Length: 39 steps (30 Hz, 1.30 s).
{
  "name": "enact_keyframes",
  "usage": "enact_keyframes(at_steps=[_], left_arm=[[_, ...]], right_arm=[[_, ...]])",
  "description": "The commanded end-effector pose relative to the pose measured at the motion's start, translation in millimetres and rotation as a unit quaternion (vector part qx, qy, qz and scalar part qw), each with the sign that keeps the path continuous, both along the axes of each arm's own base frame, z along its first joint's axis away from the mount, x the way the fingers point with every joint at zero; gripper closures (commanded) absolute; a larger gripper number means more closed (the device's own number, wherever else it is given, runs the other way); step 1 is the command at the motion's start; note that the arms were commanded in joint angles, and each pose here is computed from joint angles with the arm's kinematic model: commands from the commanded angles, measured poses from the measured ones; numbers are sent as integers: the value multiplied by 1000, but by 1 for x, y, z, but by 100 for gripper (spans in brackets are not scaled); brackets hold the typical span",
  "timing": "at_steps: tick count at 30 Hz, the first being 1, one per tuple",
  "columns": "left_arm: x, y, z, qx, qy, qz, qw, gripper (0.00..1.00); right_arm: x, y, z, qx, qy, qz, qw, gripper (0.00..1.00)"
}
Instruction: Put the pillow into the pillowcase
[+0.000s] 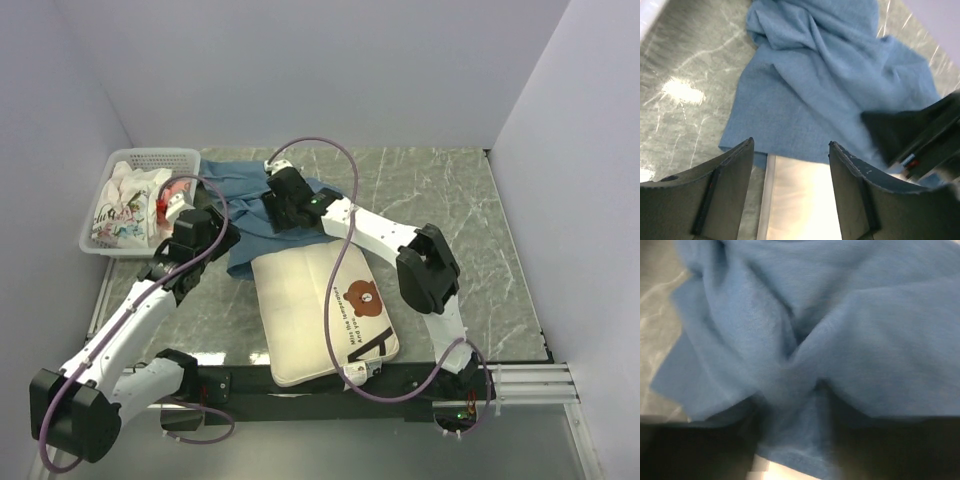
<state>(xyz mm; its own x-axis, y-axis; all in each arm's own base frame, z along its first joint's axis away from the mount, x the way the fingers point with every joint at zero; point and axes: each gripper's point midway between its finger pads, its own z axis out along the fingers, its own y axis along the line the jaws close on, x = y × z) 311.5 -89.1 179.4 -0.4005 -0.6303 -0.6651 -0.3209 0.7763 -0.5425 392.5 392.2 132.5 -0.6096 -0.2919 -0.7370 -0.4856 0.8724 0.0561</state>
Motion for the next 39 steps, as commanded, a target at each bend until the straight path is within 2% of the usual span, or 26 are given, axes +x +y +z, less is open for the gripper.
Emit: enact_keyframes(at_steps=[1, 3, 4, 8, 10, 11, 14, 15, 16, 18, 19, 21, 22, 24, 25, 26, 31, 36, 39], left_arm=[[3, -12, 1, 26, 13, -58, 998, 34], [6, -26, 1, 20, 18, -91, 996, 35], [9, -32, -8, 26, 33, -108, 993, 35], [15, -64, -13, 52, 55, -158, 984, 34], [20, -84, -13, 73, 62, -182, 979, 31], [22, -89, -12, 78, 63, -190, 977, 29], [31, -106, -11, 99, 70, -209, 970, 23], [35, -116, -8, 102, 68, -220, 968, 22], [36, -118, -10, 113, 73, -222, 966, 20], [41, -126, -8, 124, 73, -226, 964, 19], [43, -126, -9, 131, 74, -222, 963, 19], [45, -130, -11, 132, 75, -224, 963, 21], [47, -131, -16, 132, 80, -221, 963, 23], [47, -124, -23, 138, 87, -196, 967, 26], [44, -122, -24, 125, 88, -179, 972, 27], [44, -121, -22, 111, 76, -170, 976, 26], [-8, -99, -11, 10, 44, -144, 989, 9], [-68, -89, -21, -89, 45, -147, 984, 6], [-95, -90, -40, -117, 69, -163, 977, 6]], right_arm=[[48, -44, 52, -3, -60, -111, 992, 75], [69, -62, 68, 33, -55, -152, 986, 92], [89, -93, 73, 44, -51, -187, 980, 94], [130, -161, 76, 107, -30, -271, 956, 96], [139, -171, 65, 132, -2, -280, 951, 92], [147, -185, 65, 139, 2, -291, 946, 89], [147, -189, 52, 138, 33, -288, 947, 57], [143, -188, 50, 135, 38, -281, 950, 34], [140, -186, 64, 147, 26, -271, 951, 27], [125, -190, 56, 143, 32, -272, 951, 17], [118, -194, 79, 158, 12, -270, 950, 15], [100, -205, 73, 146, 15, -283, 948, 13], [90, -207, 98, 164, -8, -278, 947, 13], [66, -210, 88, 151, -7, -271, 951, 14], [48, -192, 110, 163, -33, -241, 956, 14], [37, -191, 98, 138, -33, -237, 961, 15], [-12, -147, 67, 37, -44, -137, 989, 18], [-24, -146, 17, -32, -22, -105, 994, 21], [-20, -149, 7, -66, -34, -101, 992, 22]])
